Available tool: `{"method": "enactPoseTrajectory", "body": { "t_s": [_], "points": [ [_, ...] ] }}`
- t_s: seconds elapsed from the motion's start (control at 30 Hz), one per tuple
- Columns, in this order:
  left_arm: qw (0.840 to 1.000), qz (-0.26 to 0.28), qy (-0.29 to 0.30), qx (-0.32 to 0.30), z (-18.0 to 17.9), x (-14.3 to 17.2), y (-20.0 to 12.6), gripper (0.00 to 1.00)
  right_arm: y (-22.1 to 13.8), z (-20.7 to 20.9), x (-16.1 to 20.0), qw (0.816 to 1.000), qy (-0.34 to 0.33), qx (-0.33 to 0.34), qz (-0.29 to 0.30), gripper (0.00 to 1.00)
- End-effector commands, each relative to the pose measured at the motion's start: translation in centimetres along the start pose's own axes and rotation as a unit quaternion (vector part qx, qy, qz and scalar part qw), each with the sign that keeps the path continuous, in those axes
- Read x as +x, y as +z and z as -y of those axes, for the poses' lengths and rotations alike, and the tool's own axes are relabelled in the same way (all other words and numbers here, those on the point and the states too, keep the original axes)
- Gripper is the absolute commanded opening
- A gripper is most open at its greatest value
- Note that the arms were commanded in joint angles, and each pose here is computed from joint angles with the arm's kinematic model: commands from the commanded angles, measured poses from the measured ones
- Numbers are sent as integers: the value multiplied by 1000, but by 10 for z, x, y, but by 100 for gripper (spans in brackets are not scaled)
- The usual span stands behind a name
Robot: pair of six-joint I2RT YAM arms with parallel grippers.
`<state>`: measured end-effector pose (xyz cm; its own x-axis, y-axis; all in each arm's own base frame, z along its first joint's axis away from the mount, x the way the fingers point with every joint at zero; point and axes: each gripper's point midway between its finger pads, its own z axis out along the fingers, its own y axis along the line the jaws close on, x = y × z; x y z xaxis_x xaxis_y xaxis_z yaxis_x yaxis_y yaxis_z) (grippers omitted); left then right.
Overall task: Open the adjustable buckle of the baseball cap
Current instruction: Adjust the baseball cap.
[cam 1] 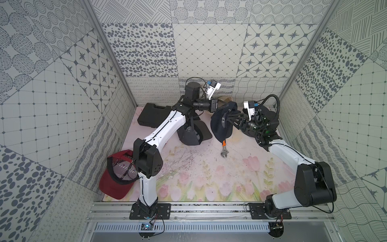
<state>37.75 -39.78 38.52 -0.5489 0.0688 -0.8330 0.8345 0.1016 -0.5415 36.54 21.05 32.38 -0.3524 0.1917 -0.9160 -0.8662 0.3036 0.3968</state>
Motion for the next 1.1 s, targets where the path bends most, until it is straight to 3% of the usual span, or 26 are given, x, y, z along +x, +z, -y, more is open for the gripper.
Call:
{"method": "enactPoseTrajectory", "body": {
  "t_s": [0.0, 0.37, 0.6, 0.77, 0.87, 1.07],
  "points": [
    [999, -3, 28, 26, 11, -3, 1, 0, 4, -9, -17, 999, -34, -29, 15, 41],
    [1000, -5, 24, 13, 7, -3, 7, 0, 6, -9, -14, 999, -26, -45, 15, 30],
    [1000, -7, 18, 6, 0, -2, 11, 0, 5, -13, -15, 998, -30, -51, 13, 5],
    [1000, -8, 19, -11, -5, -1, 12, 0, 4, -15, -16, 998, -32, -49, 9, 1],
    [999, -13, 27, -27, -8, -1, 10, 15, 5, -13, -17, 999, -23, -40, 2, 0],
    [997, -27, 48, -51, -13, 7, 6, 34, 6, -13, -21, 999, -15, -32, -8, 0]
  ]
}}
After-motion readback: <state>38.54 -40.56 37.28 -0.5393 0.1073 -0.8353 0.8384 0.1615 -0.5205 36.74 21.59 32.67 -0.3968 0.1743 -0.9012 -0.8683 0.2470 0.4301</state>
